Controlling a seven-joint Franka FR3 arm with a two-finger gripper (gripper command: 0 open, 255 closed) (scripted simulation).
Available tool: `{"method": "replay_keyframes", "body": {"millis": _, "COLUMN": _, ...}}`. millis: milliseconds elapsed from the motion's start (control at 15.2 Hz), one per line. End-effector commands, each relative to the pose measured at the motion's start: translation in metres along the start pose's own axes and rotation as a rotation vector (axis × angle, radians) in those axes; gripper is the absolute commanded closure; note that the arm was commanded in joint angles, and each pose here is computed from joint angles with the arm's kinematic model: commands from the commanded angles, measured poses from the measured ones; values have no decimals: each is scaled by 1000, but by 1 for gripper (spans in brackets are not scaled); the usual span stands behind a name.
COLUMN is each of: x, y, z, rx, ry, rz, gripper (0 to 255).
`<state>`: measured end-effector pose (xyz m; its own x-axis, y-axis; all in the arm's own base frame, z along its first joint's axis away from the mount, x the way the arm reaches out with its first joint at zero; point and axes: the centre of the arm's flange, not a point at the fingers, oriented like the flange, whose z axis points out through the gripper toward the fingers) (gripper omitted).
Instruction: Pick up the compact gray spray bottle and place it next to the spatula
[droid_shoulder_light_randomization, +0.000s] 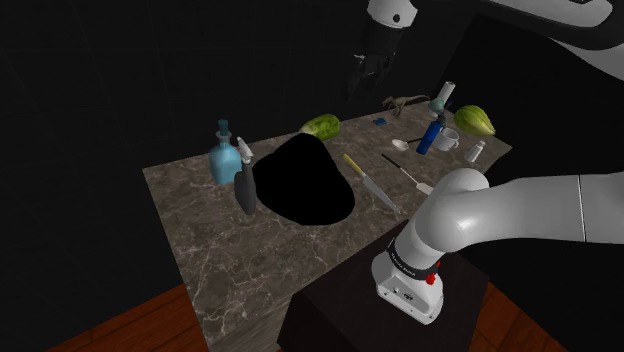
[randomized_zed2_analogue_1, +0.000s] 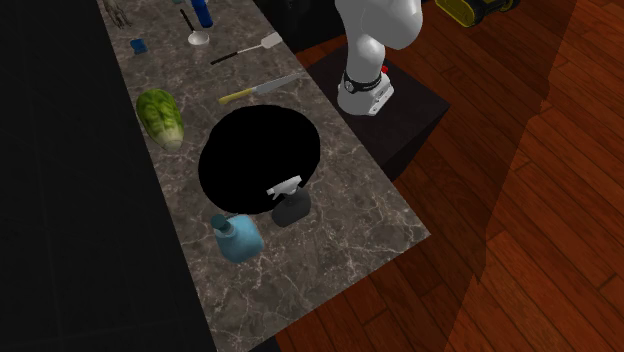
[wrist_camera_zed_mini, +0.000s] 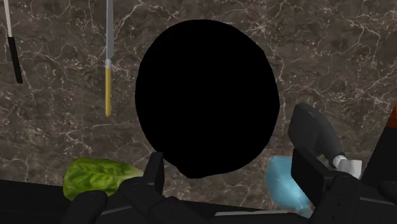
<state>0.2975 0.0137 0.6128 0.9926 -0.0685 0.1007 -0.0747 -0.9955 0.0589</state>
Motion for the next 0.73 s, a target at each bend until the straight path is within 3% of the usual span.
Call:
{"method": "replay_keyframes", "body": {"millis": 0, "x": 0, "y": 0, "z": 0, "rx": 0, "ry": 0, "rz": 0, "gripper": 0}}
{"method": "replay_keyframes", "body": {"millis": 660, "x": 58, "y": -97, "z": 67, "rx": 20, "ry": -30, "rz": 26, "gripper": 0}}
